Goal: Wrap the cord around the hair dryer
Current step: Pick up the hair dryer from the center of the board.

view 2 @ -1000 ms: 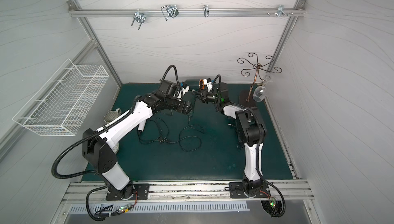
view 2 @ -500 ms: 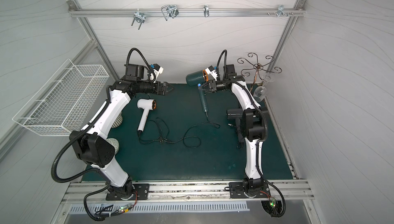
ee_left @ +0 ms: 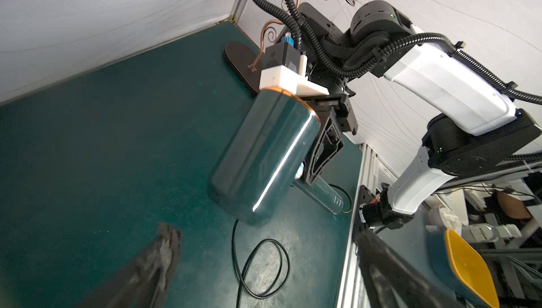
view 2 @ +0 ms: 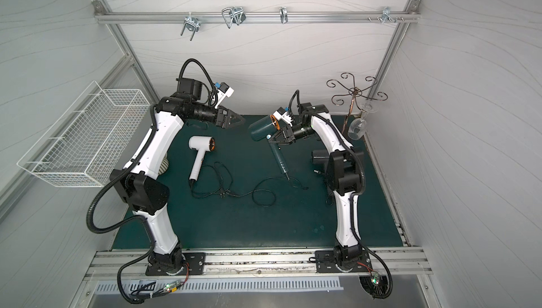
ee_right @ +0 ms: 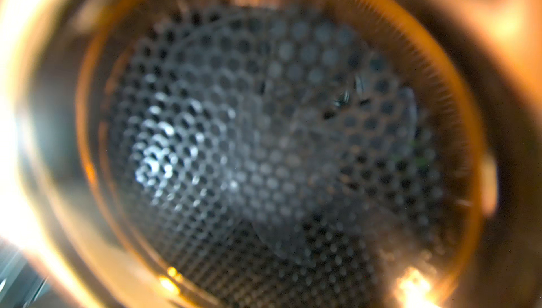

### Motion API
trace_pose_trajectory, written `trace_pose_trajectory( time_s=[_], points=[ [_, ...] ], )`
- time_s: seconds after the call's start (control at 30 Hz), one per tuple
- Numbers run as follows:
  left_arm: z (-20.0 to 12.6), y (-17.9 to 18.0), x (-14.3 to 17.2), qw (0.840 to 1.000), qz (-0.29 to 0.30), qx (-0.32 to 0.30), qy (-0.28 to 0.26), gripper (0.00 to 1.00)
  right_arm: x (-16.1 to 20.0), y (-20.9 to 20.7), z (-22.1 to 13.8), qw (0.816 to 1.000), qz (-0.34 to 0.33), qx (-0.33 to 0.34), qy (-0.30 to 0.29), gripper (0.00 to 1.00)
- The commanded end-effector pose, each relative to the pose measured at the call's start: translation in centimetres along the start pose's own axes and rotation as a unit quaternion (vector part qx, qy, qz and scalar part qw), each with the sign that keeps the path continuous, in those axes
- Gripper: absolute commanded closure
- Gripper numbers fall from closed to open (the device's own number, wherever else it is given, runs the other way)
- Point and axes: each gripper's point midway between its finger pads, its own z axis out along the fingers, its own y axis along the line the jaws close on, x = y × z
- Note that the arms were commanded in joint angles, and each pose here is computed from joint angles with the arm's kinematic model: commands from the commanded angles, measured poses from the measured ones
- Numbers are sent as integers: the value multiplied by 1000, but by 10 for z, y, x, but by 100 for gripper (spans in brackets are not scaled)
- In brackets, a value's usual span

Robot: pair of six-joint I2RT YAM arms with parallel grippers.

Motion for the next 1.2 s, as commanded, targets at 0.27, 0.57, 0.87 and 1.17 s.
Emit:
trace_pose_trajectory(
  time_s=[0.27,0.57,0.87,1.17],
  points=[
    [-4,-37,30,995,13,98,21,4,10,80,47,994,-72,-67,53,98],
    [-4,-72,44,982,-12,186,5,6,19,90,60,991,-82,-70,78,98],
    [5,-127,68,971,14,235,32,9,32,80,67,991,-70,-59,103,99],
    [23,-163,85,962,24,264,70,20,15,55,55,992,-71,-14,99,99]
  ],
)
